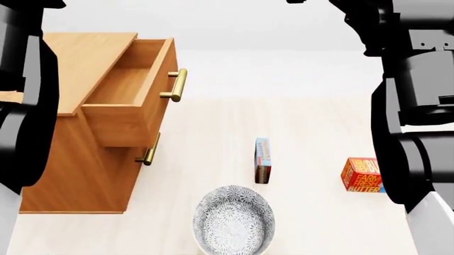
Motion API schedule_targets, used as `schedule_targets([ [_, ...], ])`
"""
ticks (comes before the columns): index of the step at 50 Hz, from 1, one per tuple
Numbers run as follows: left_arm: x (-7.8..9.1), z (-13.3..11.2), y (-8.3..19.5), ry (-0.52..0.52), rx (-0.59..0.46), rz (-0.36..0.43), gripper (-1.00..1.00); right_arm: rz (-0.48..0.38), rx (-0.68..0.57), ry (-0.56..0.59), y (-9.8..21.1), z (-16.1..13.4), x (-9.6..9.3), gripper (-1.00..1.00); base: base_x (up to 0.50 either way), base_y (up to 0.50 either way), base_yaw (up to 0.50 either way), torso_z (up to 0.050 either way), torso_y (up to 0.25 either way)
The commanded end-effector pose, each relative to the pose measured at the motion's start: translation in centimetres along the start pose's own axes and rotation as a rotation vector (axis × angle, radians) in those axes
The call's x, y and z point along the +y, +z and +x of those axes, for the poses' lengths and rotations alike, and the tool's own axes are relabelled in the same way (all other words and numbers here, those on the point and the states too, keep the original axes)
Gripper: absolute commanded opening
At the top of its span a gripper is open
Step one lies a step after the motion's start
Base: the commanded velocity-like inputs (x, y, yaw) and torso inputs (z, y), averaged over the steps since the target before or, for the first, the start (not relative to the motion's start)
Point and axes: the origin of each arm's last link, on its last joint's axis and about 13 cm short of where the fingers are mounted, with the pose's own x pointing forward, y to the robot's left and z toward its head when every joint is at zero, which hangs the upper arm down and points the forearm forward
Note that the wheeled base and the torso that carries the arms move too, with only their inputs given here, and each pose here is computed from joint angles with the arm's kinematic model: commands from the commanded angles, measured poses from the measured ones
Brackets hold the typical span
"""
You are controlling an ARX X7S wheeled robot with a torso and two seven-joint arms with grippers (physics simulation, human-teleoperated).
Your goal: Put the chocolate pudding in the top drawer of the cabinet and close it.
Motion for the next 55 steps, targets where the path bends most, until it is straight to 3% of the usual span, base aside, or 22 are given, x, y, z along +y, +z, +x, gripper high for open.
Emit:
schedule_targets([
  [1,0.0,-0.1,0.0,-0.004,0.004,-0.008,1.0,0.008,0.003,0.005,-0.1,0.0,0.1,1.0,0.0,0.0,0.0,0.0,0.0],
  [32,-0.2,0.0,-0.8,-0.018,0.049,0.017,1.0,0.012,0.019,0.021,-0.7,0.1,0.3,1.0,0.0,0.0,0.0,0.0,-0.138],
  [43,0.0,-1.9,-1.2,-0.063,0.319,0.111,1.0,0.011,0.039,0.024,-1.2,0.1,0.2,1.0,0.0,0.0,0.0,0.0,0.0],
  [55,0.2,-3.8,-1.2,-0.078,0.465,0.191,1.0,0.01,0.056,0.027,-1.9,0.0,0.1,1.0,0.0,0.0,0.0,0.0,0.0],
])
